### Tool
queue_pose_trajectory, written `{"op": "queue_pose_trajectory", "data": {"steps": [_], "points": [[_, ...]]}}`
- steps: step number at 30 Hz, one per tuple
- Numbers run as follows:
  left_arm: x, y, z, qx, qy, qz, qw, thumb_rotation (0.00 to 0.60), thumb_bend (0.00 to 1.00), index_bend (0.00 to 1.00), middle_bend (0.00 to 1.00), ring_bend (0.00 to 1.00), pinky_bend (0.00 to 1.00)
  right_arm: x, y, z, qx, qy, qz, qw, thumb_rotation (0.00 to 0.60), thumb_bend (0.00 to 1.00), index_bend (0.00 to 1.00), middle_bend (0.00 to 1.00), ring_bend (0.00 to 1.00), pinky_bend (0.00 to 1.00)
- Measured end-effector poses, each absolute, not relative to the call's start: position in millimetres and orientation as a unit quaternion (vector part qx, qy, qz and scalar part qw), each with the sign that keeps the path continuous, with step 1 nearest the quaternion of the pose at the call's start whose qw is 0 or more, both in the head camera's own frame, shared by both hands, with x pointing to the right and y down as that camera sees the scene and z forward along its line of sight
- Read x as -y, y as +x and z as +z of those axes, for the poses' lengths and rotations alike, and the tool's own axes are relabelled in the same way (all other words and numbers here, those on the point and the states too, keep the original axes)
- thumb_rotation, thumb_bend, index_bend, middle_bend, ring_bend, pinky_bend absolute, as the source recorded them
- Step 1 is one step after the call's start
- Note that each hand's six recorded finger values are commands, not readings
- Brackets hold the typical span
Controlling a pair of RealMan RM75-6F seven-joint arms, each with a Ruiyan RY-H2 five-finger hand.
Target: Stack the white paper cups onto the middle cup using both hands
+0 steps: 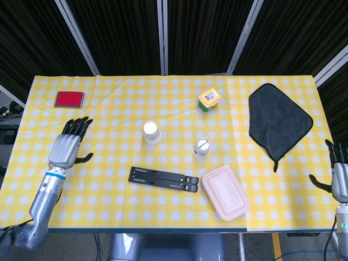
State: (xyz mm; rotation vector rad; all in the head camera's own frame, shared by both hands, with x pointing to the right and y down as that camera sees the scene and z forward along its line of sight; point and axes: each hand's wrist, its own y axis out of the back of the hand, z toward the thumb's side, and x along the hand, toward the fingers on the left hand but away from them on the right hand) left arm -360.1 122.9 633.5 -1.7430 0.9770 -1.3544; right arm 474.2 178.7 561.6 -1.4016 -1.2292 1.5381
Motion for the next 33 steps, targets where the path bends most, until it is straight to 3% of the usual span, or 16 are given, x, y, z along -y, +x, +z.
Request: {"op": "queue_pose_trajectory", "data": {"steps": [5,16,25,33], "points": [[-153.8,-394.9,620.5,-0.387,-0.66,-0.542,0.348,0.6,0.24,0.0,0.0,0.0,0.0,-143.3,427.1,569.1,0.447,-0.576,0.573,0.375,0.6,0.09,0.2,0.0,0.0,0.04],[-150.5,-408.4,608.3,-0.409,-0.666,-0.529,0.33,0.6,0.24,0.0,0.0,0.0,0.0,-76.7,299.9,630.5,0.35,-0.671,0.556,0.344,0.6,0.15,0.25,0.0,0.0,0.05],[-149.1,-411.1,605.9,-0.415,-0.67,-0.524,0.323,0.6,0.24,0.0,0.0,0.0,0.0,-65.6,237.0,676.6,0.304,-0.701,0.567,0.308,0.6,0.18,0.25,0.0,0.0,0.05],[-150.1,-408.9,607.8,-0.411,-0.676,-0.521,0.32,0.6,0.24,0.0,0.0,0.0,0.0,-69.2,218.3,689.8,0.291,-0.71,0.567,0.3,0.6,0.18,0.25,0.0,0.0,0.05]]}}
